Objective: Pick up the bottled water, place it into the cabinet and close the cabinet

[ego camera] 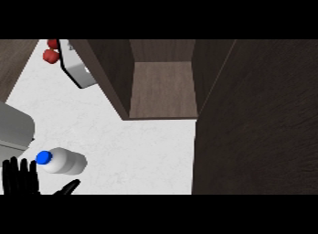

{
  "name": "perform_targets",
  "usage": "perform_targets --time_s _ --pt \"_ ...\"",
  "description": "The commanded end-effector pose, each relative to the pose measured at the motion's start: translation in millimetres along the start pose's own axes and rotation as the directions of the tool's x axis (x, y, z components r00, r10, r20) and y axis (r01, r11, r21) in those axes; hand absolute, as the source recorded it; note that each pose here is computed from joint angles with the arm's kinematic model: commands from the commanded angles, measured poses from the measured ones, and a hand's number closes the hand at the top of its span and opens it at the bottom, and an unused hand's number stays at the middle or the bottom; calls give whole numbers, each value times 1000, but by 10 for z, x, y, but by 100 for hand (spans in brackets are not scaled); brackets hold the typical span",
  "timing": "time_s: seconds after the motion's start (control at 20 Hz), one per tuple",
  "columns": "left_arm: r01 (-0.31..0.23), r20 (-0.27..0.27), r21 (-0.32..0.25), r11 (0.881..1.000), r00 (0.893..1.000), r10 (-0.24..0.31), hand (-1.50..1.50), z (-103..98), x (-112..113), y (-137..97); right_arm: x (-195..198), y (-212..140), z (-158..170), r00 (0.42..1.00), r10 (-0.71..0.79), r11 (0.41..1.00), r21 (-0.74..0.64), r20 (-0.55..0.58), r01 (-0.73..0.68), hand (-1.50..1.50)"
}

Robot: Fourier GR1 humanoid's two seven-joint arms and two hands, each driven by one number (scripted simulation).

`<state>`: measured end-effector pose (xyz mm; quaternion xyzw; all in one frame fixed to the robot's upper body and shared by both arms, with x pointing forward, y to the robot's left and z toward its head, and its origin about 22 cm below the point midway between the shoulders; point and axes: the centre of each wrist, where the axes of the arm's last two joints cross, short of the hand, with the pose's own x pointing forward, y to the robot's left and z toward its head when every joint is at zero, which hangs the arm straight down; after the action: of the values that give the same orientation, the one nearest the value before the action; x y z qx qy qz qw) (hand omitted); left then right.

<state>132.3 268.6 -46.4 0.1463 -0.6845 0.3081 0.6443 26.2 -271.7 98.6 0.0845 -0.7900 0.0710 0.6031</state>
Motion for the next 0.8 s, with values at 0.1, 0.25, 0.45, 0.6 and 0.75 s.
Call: perform_targets --time_s 0.1,0.25,0.45,0.6,0.75 --pt "-2 1 31 1000 1000 2 -150 -117 -355 57 495 61 -41 998 18 1000 1 62 -18 -150" --pt "-6 -15 37 999 1000 7 -150 -101 -556 159 540 79 32 998 25 999 21 62 -27 -150" --pt "6 -11 45 999 1000 -6 -150 -259 -688 85 450 79 34 998 28 999 25 62 -29 -150" --pt "3 -8 68 998 1000 -2 -150 -415 -708 126 435 -74 139 998 31 999 24 57 -32 -150" --pt "14 -25 79 997 1000 -12 -150 -320 -882 418 455 58 149 997 44 999 8 58 -45 -150"
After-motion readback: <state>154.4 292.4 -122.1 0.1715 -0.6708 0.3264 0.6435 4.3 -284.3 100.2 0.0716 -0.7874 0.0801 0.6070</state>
